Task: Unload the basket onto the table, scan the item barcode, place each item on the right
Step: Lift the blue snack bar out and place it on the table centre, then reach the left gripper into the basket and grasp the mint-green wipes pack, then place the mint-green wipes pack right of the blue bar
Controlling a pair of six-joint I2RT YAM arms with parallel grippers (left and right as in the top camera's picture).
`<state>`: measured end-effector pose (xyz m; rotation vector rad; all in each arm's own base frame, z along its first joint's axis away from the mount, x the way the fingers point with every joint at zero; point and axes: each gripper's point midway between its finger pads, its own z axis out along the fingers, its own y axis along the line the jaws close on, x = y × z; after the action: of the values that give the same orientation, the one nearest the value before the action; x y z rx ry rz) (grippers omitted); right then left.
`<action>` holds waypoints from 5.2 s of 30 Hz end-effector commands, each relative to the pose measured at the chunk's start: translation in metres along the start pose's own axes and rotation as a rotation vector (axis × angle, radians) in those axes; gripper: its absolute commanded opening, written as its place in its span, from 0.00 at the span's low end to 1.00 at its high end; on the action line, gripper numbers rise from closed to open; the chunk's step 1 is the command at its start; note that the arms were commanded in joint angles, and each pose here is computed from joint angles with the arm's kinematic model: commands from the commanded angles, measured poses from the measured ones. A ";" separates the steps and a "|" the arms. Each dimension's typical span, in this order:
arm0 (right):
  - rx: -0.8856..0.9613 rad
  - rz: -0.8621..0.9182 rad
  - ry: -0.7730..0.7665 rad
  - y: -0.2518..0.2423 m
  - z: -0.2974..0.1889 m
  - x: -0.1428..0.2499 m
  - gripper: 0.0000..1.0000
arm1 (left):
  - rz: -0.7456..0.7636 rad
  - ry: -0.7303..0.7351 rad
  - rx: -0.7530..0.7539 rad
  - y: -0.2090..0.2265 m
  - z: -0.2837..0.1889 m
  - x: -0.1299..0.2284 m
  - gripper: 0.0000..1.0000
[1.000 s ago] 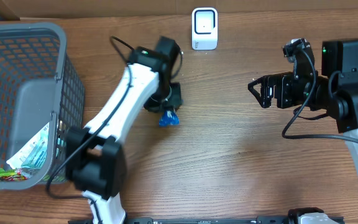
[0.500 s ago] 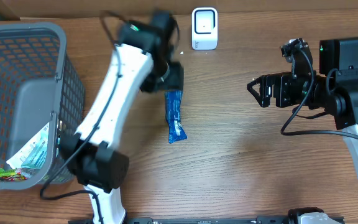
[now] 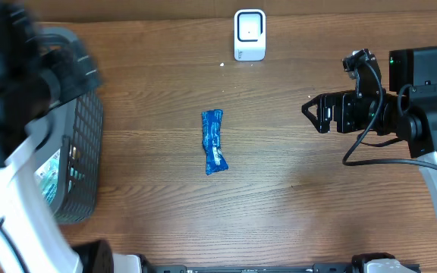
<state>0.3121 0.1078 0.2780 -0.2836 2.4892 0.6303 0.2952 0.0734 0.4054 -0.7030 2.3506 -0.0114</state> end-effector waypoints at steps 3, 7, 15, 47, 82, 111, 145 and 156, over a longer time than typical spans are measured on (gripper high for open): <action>-0.009 -0.020 -0.025 0.004 -0.003 -0.007 1.00 | -0.258 0.092 -0.228 0.092 0.012 0.031 1.00; -0.008 -0.020 -0.024 0.004 -0.003 -0.006 1.00 | -0.429 0.213 -0.349 0.144 0.036 0.063 1.00; -0.008 -0.021 -0.026 0.004 -0.003 -0.007 1.00 | -0.608 0.344 -0.379 0.195 0.110 0.114 1.00; -0.009 -0.030 -0.045 0.004 -0.003 -0.012 1.00 | -0.472 0.394 -0.236 0.199 0.234 0.193 0.97; -0.009 -0.030 -0.045 0.004 -0.002 -0.012 1.00 | -0.359 0.492 -0.120 0.154 0.236 0.111 0.04; -0.009 -0.035 -0.055 0.004 -0.002 -0.015 1.00 | 0.518 0.200 0.469 -0.137 0.054 0.080 0.04; -0.008 -0.028 -0.041 0.004 -0.002 -0.011 0.99 | 0.479 0.382 0.267 -0.214 0.135 0.126 0.63; -0.008 -0.028 -0.042 0.004 -0.002 -0.012 0.99 | 0.093 0.161 0.018 -0.039 0.051 0.019 0.55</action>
<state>0.3187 0.1085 0.2821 -0.2899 2.4569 0.6249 0.3514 -0.0072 0.3538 -0.4527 2.5800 -0.1688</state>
